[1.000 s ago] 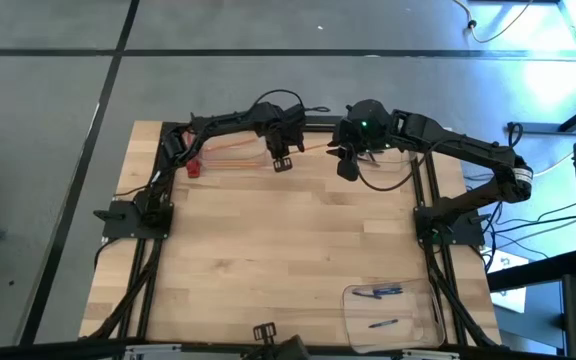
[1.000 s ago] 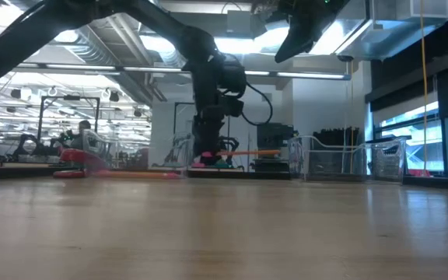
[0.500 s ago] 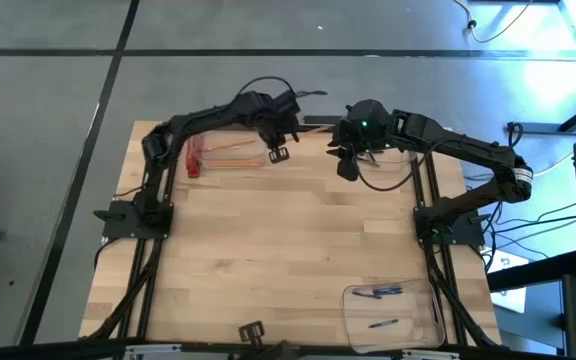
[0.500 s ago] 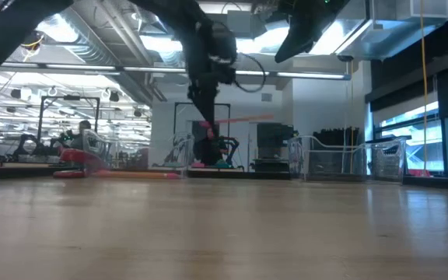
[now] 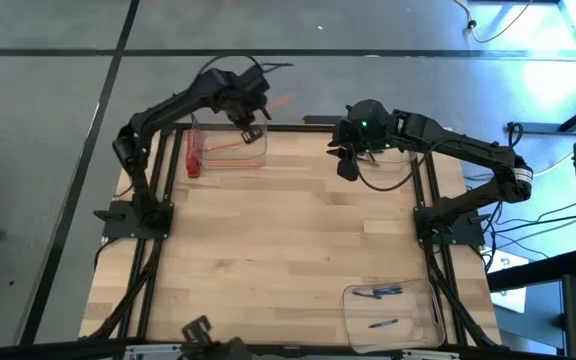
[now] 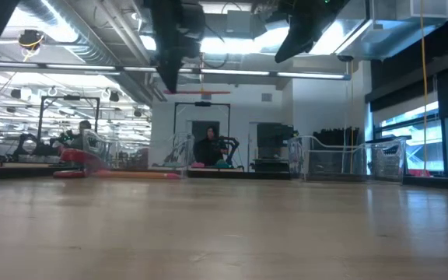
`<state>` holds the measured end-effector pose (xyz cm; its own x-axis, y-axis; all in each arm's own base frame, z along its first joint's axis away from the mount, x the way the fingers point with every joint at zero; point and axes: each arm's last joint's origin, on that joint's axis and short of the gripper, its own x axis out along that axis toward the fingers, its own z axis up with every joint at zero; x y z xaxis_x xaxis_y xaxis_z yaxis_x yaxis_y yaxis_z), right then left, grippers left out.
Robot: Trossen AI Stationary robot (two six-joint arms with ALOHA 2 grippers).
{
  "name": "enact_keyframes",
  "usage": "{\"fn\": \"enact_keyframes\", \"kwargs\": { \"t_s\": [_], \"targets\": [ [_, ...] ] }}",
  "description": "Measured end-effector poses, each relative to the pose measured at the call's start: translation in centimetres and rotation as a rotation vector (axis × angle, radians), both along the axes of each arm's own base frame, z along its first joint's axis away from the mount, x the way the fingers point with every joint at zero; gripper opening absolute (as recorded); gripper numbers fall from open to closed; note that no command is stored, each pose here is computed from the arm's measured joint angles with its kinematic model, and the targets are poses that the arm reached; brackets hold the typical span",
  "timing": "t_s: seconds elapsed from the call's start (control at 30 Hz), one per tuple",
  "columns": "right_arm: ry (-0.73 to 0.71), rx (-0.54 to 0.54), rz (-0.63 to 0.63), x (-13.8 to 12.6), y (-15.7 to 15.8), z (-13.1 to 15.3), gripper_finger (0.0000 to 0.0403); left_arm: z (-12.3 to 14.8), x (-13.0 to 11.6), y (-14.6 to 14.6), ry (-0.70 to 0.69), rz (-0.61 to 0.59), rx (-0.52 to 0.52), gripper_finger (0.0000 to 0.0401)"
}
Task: Sort crayons/erasers/pens/pencils in bins
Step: Put the yellow pencil into the top left transparent bin
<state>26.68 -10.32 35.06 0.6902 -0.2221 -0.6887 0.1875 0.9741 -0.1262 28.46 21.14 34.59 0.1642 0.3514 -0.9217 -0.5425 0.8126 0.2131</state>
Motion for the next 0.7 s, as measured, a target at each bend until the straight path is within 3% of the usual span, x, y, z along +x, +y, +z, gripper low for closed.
{"fn": "enact_keyframes", "kwargs": {
  "t_s": [0.27,0.53,0.7],
  "targets": [
    [0.000,0.000,0.000,0.0,0.0,0.0,0.0094,1.1,-3.1,0.5,0.060,0.115,-0.021,0.0002],
    [0.000,0.000,0.000,0.0,0.0,0.0,0.0094,1.5,-5.3,-0.5,0.180,0.139,-0.110,0.0002],
    [0.001,-0.002,0.002,0.0,0.0,0.0,0.0094,1.5,-5.3,-0.6,0.178,0.134,-0.111,0.0002]
  ]
}}
